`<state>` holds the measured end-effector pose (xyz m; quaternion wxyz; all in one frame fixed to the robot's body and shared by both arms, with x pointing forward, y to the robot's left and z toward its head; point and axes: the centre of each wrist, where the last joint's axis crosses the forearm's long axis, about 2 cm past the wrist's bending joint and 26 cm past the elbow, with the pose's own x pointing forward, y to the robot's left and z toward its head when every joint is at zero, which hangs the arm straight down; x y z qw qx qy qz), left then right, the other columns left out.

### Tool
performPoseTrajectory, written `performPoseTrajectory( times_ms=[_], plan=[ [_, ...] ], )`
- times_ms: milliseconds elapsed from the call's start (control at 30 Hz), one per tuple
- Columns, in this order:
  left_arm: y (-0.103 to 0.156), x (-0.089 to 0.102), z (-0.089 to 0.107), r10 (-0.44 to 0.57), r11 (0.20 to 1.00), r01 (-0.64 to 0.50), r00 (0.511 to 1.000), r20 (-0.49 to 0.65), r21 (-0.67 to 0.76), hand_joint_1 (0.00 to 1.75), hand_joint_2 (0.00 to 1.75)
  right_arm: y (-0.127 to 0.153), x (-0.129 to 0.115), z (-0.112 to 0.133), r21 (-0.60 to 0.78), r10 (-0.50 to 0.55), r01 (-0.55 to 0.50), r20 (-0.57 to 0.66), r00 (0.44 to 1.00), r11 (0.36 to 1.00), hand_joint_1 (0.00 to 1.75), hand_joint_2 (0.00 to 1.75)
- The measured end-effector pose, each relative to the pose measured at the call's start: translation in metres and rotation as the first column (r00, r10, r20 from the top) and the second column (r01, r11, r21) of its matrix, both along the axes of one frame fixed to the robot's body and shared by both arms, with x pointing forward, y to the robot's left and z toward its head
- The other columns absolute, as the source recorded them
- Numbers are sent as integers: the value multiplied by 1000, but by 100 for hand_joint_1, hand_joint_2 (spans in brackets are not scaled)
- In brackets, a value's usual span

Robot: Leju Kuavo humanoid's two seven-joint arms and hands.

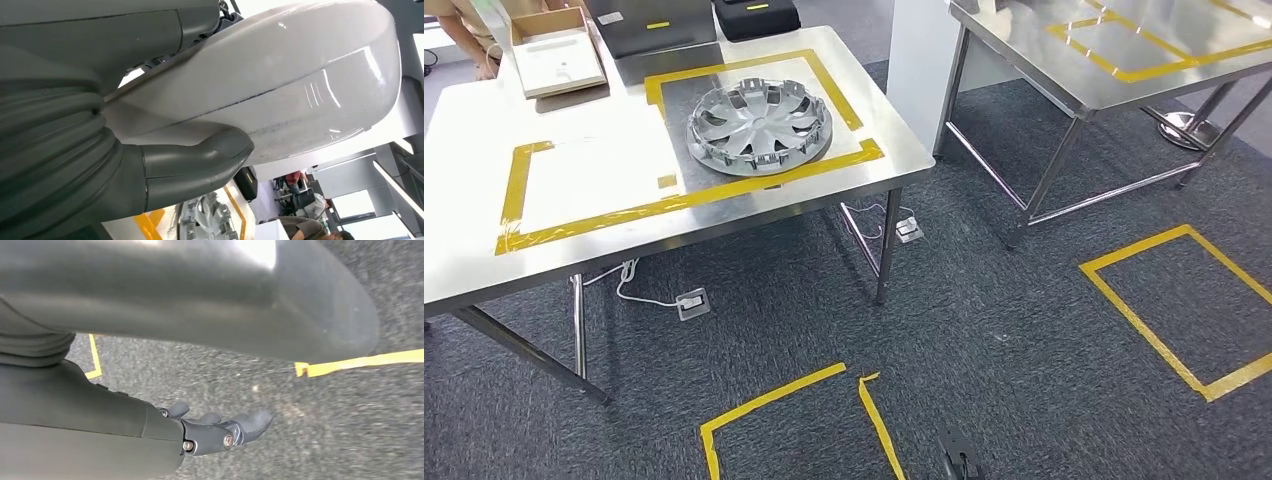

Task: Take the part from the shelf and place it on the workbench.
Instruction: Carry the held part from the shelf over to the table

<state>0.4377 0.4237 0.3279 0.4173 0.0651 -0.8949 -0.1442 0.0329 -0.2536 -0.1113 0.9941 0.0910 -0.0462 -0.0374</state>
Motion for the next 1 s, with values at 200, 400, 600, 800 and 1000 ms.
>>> performPoseTrajectory(
  times_ms=[200, 400, 600, 800, 1000],
  plan=[
    [-1, 1, 4, 0, 1000, 0, 1000, 2, 6, 175, 175, 1, 0, 0, 0, -1, 1, -1, 1000, 1000, 0, 0],
    [-1, 2, 2, 2, 1000, -2, 1000, -5, 3, 175, 175, 1, 1, 0, 1, -9, 9, 0, 1000, 1000, 0, 0],
    [-2, 4, 3, 3, 1000, -3, 1000, -2, 3, 175, 175, 2, 2, 0, 3, -12, 12, 3, 1000, 1000, 0, 0],
    [-2, 3, 3, 0, 1000, 0, 1000, 7, 2, 175, 175, 1, 4, 0, 2, -6, 6, 9, 1000, 1000, 0, 0],
    [-4, 1, -10, -6, 1000, 6, 1000, -13, -1, 175, 175, 1, 1, 0, 2, -4, 4, 1, 1000, 1000, 0, 0]
  ],
)
